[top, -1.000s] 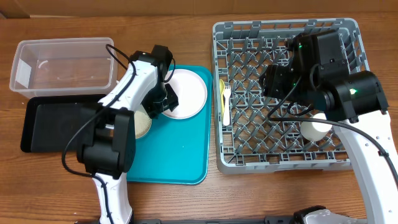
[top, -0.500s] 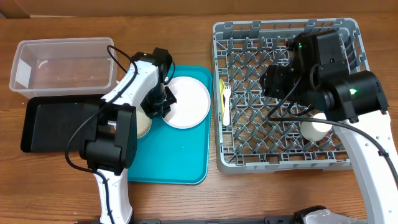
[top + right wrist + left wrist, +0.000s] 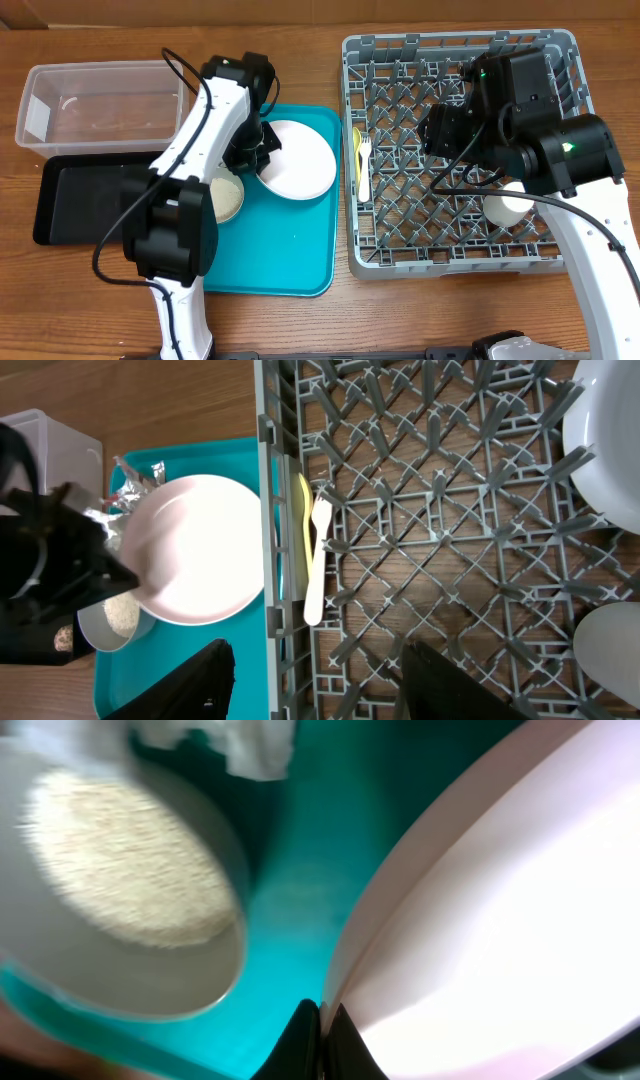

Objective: Sort waste into correct bins and load items into the dishwasher rack
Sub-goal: 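Grasp the pink plate's edge with the left gripper and lift it, then hand the pink plate from the left gripper to the right gripper, then stand the pink plate upright beside the grey plate with right gripper, then grasp the bowl of rice on the teal tray with the left gripper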

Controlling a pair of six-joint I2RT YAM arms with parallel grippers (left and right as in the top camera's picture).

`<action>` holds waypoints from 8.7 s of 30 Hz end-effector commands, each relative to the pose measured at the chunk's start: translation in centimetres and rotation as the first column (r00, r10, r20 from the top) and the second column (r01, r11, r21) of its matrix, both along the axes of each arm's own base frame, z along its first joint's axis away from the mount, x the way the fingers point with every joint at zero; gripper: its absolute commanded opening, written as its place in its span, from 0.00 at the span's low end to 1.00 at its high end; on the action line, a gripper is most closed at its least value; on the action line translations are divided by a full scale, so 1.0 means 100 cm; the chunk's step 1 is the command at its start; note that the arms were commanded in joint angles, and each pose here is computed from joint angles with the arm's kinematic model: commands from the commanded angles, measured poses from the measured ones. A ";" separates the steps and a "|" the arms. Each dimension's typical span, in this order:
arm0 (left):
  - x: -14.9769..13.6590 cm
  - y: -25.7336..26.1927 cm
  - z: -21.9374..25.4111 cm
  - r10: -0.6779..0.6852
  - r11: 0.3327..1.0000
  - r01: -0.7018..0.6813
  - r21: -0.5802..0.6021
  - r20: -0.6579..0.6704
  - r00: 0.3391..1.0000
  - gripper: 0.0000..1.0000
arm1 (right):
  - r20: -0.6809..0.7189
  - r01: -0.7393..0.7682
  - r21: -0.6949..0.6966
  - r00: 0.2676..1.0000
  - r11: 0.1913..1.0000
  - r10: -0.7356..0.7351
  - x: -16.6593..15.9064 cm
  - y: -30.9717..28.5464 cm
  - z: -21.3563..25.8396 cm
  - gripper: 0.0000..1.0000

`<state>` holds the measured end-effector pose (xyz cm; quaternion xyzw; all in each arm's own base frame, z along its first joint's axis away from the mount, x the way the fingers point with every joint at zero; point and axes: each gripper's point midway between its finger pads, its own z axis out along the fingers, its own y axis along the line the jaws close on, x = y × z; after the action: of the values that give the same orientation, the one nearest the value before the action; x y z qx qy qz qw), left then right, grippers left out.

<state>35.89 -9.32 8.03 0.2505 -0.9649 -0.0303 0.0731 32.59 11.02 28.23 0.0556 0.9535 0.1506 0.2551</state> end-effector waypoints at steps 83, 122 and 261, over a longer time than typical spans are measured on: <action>-0.086 0.010 0.400 -0.447 0.784 0.538 0.310 0.883 0.144 0.99 | 0.214 0.383 -0.313 0.920 0.869 -0.328 0.009 -0.128 0.034 0.04; -0.092 0.012 0.397 -0.450 0.784 0.541 0.305 0.879 0.156 1.00 | 0.152 0.257 -0.594 0.966 0.762 -0.208 0.091 -0.157 -0.013 0.59; -0.024 0.032 -0.017 -0.390 0.917 0.394 -0.063 0.067 0.919 0.51 | 0.011 -0.102 0.095 0.995 0.990 0.102 -0.060 -0.011 0.023 0.62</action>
<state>33.74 -6.01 8.14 0.0521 -0.9984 -0.0031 0.0231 26.48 9.92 30.19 0.0189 0.9475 0.2097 0.2407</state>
